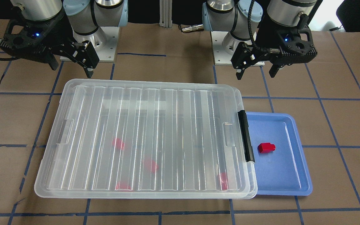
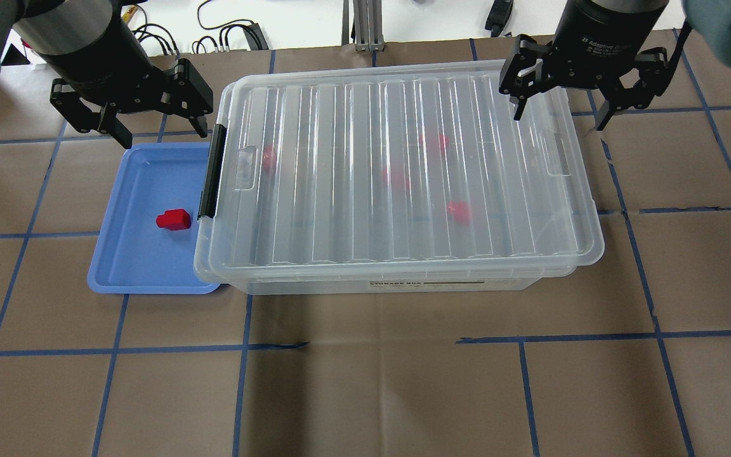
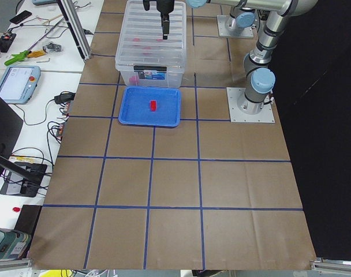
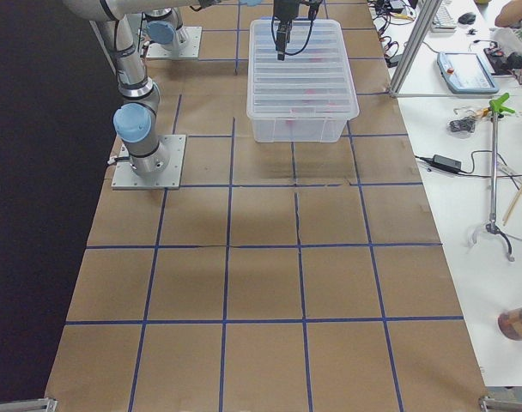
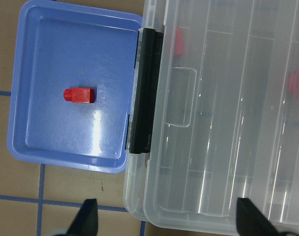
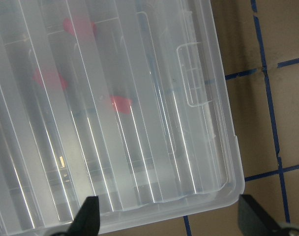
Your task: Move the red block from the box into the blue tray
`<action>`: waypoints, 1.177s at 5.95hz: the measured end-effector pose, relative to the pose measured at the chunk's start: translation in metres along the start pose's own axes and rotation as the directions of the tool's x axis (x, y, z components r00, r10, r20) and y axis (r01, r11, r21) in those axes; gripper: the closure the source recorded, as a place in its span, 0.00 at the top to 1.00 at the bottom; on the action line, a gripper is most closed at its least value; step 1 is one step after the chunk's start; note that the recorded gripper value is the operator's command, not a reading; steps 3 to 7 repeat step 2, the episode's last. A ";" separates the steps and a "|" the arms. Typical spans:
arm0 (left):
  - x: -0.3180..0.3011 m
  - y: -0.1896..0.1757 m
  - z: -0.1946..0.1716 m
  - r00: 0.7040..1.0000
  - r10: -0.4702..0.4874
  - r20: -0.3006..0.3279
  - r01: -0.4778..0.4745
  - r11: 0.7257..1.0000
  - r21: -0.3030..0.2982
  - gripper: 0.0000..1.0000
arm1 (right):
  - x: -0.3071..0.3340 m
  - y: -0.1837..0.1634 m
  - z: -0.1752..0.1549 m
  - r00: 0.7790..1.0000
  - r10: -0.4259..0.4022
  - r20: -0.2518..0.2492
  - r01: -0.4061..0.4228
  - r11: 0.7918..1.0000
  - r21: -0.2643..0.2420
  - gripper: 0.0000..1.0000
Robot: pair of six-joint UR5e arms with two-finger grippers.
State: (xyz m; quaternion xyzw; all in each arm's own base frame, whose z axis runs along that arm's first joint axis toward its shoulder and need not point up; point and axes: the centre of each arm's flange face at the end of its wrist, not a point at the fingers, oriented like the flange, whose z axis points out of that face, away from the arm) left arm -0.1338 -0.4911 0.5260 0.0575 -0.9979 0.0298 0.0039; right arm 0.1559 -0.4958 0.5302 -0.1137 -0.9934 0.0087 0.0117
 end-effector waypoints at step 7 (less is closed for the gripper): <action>0.000 0.000 0.000 1.000 0.002 -0.001 -0.002 1.000 0.000 0.98 | -0.001 0.000 0.001 1.000 -0.001 0.000 0.001 1.000 -0.001 1.00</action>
